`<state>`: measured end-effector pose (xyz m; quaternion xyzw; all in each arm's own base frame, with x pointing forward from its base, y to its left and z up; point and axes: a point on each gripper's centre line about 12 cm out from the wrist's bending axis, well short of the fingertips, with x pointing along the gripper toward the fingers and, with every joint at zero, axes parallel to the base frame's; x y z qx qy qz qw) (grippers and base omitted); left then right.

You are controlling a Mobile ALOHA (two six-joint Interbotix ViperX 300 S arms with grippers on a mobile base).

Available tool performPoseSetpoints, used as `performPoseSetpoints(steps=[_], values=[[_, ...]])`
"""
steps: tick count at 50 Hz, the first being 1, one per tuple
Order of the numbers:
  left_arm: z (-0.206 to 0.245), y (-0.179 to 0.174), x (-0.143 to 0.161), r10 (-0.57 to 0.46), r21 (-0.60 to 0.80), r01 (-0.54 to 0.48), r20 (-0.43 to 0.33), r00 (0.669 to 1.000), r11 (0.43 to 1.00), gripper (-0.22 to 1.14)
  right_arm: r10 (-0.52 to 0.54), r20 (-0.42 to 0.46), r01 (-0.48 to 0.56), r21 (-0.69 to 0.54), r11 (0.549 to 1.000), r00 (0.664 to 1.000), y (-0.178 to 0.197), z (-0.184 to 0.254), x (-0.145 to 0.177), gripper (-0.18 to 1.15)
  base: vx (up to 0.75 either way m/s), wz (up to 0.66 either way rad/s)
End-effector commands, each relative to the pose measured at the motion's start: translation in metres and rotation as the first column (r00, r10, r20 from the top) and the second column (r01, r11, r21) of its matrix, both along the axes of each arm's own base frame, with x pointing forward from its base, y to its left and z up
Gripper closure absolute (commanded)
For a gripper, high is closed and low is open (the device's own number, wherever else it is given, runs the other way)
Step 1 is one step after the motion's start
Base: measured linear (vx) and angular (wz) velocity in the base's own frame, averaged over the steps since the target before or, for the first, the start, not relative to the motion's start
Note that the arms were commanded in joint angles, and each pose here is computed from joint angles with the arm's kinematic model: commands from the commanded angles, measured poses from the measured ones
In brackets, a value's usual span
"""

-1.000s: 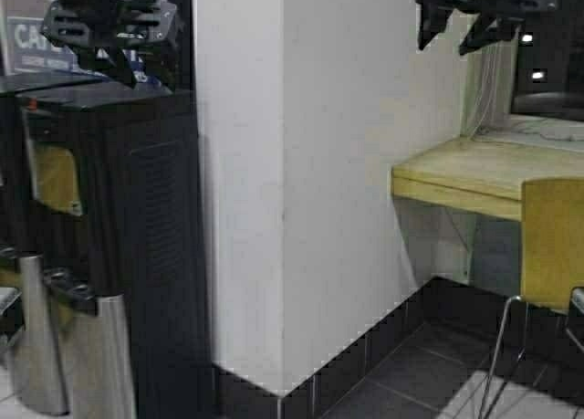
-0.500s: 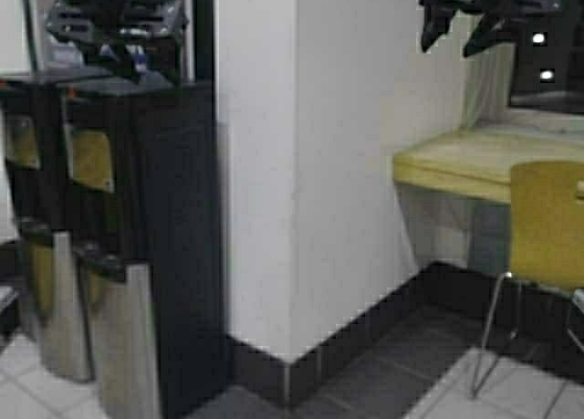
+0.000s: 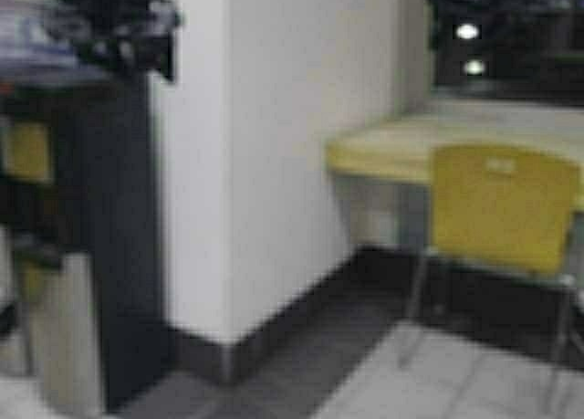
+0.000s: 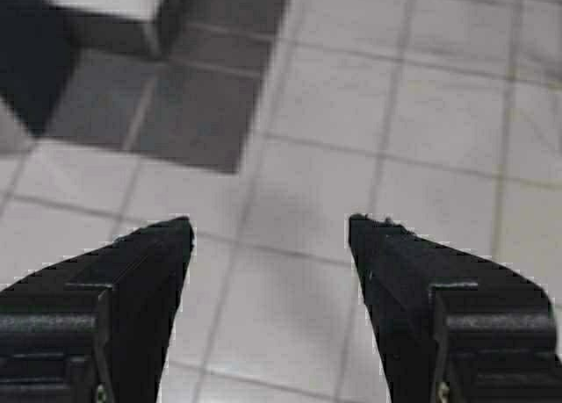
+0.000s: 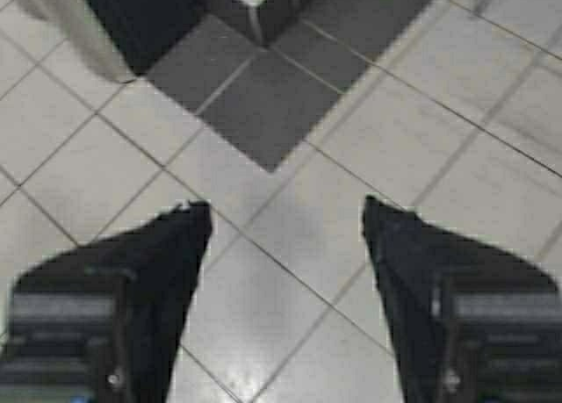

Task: Push the chairs under the table

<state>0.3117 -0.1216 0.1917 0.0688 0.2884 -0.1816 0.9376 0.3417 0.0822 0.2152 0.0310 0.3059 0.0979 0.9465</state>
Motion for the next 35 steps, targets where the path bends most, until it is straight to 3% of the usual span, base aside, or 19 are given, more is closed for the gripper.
performPoseSetpoints(steps=[1,35], values=[[0.010,-0.002,0.003,-0.001,-0.014,0.002,0.032,0.999,1.000,0.02,-0.015,0.028,0.014,0.028,1.000,1.000,0.000,0.013,0.004,0.08,-0.15,-0.38],[0.004,-0.015,-0.004,-0.023,-0.037,0.023,0.000,1.000,0.999,0.02,-0.015,0.010,0.015,0.029,0.999,1.000,0.000,0.010,0.002,0.08,-0.11,-0.37]])
